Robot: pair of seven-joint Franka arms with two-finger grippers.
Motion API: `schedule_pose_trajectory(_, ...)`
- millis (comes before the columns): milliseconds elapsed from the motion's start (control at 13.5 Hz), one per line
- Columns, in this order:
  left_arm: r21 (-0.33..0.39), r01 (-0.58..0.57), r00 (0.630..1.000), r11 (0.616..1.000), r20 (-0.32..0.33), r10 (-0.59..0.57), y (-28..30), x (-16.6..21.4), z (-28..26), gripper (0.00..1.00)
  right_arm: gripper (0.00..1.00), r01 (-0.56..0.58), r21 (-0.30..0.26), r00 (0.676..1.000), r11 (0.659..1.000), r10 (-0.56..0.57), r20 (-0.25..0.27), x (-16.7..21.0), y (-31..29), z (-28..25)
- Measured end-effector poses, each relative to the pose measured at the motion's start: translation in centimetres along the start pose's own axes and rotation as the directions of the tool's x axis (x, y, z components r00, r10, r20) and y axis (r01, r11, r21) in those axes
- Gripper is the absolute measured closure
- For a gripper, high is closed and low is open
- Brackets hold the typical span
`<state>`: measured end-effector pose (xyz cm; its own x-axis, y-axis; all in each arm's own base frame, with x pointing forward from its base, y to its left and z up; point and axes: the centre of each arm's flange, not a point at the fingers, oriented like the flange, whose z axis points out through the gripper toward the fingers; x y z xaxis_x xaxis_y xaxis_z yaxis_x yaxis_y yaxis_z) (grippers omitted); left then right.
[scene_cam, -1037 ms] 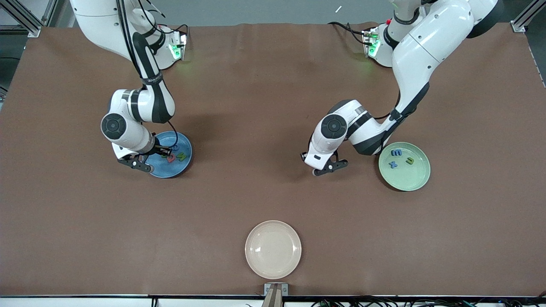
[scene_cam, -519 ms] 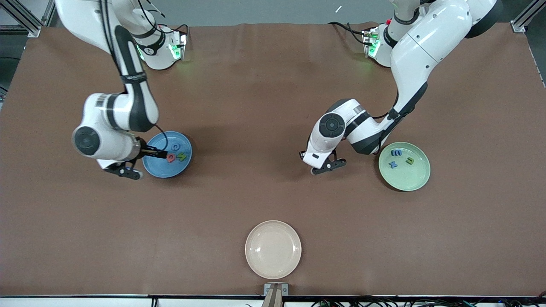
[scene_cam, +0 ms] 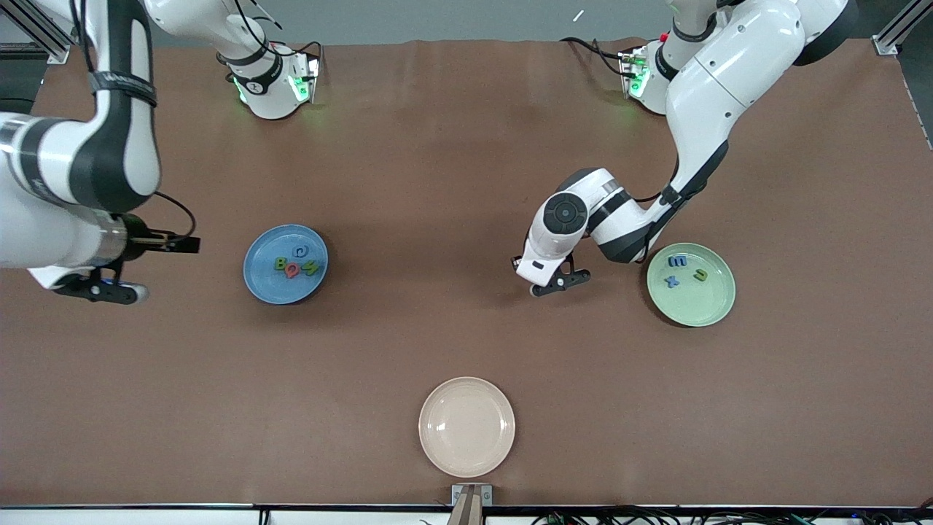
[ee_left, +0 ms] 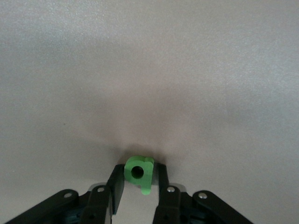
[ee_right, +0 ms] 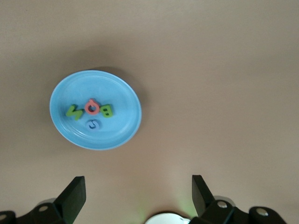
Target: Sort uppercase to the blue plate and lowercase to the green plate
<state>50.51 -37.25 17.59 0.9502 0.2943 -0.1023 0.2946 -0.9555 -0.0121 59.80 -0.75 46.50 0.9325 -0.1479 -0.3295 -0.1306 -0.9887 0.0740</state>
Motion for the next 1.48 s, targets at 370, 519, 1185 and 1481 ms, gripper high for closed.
schedule_pose_trajectory(370, -0.002, 0.002, 1.0, 1.0, -0.002, -0.002, 0.0, 0.2, -0.1, 0.73, 0.0, 0.027, 0.006, 0.998, 1.0, -0.026, -0.061, -1.9, 4.9, -6.3)
schedule_pose_trajectory(519, 0.009, 0.017, 1.0, 1.0, -0.012, -0.016, -0.3, 1.1, -1.1, 0.73, 0.0, 0.03, 0.007, 0.997, 1.0, -0.029, -0.075, -2.3, 4.9, -7.4)
schedule_pose_trajectory(1185, 0.072, -0.029, 0.998, 0.997, -0.048, 0.032, -12.1, 11.3, -14.5, 0.73, 0.0, 0.053, 0.066, 0.993, 0.996, -0.045, -0.107, -0.6, 1.5, -8.6)
schedule_pose_trajectory(1481, 0.057, -0.042, 0.999, 0.998, -0.014, 0.043, -20.8, 16.5, -14.5, 0.73, 0.0, 0.094, 0.067, 0.989, 0.993, -0.085, -0.121, -1.1, 1.6, -9.6)
